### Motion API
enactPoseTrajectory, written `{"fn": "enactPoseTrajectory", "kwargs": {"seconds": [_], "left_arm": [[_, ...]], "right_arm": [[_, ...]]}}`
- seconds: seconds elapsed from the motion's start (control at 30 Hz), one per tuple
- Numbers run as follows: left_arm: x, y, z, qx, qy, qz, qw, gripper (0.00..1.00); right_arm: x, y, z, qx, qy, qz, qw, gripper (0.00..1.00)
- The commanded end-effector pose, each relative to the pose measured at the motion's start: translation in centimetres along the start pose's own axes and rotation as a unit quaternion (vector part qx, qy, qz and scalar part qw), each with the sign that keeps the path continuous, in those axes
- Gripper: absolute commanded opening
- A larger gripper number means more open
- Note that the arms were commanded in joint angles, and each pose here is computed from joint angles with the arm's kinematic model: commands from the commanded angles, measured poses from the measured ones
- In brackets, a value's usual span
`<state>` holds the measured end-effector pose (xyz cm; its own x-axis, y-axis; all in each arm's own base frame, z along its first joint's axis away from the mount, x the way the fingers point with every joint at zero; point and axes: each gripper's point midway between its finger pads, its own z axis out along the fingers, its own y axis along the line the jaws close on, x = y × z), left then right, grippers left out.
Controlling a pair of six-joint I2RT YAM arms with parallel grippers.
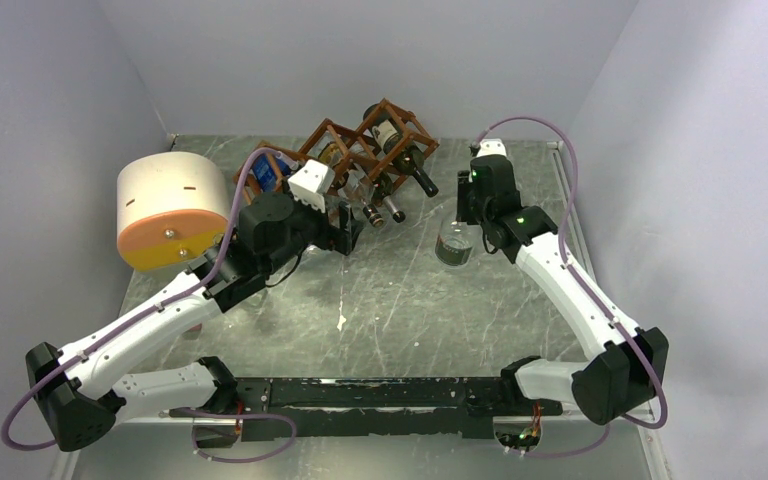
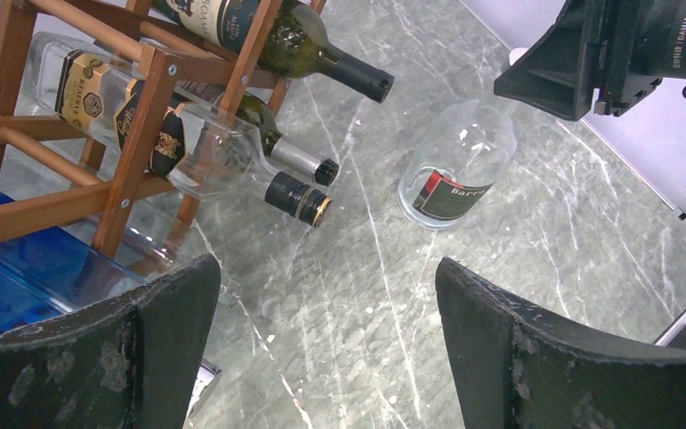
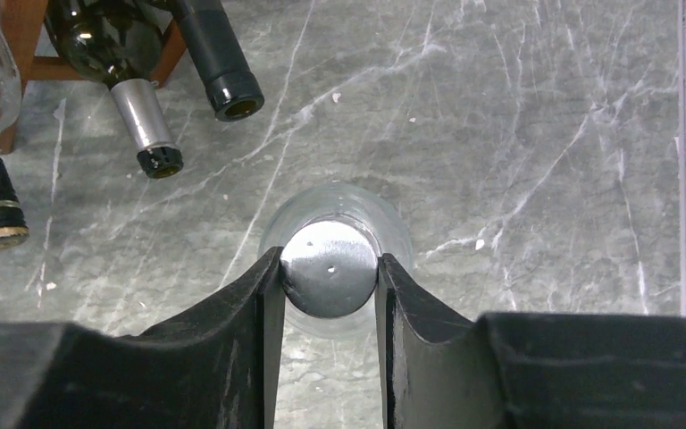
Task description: Put the wine bottle on the wine rack
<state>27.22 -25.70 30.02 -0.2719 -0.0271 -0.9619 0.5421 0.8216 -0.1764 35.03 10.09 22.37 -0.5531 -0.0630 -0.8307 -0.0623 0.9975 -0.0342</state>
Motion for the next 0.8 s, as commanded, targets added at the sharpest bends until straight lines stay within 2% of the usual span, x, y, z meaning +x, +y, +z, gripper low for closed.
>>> {"fn": "enactPoseTrajectory", "kwargs": {"seconds": [0.0, 0.27, 0.4, 0.6, 0.77], "left_arm": [[-0.9, -0.7, 0.1, 0.021, -0.017, -0.014, 1.000, 0.93], [-0.6, -1.3, 0.8, 0.032, -0.009, -0.014, 0.999, 0.93], [-0.3, -1.2, 1.2, 0.031, -0.006, -0.012, 0.999, 0.93], [0.2, -1.5, 2.0, 0.036, 0.000, -0.010, 0.999, 0.93], [0.5, -2.1, 3.0, 0.045, 0.009, -0.011, 0.999, 0.93]], "right_arm": [[0.4, -0.4, 0.6, 0.017, 0.003, 0.008, 1.000, 0.31], [0.4, -3.1, -1.3, 0.075, -0.066, 0.075, 0.992, 0.16], [3.9, -4.0, -2.0, 0.093, -0.054, 0.137, 0.985, 0.16], [10.1, -4.2, -3.5, 0.096, -0.001, 0.235, 0.967, 0.11], [12.1, -3.0, -5.0, 0.052, 0.012, 0.277, 0.959, 0.09]]}}
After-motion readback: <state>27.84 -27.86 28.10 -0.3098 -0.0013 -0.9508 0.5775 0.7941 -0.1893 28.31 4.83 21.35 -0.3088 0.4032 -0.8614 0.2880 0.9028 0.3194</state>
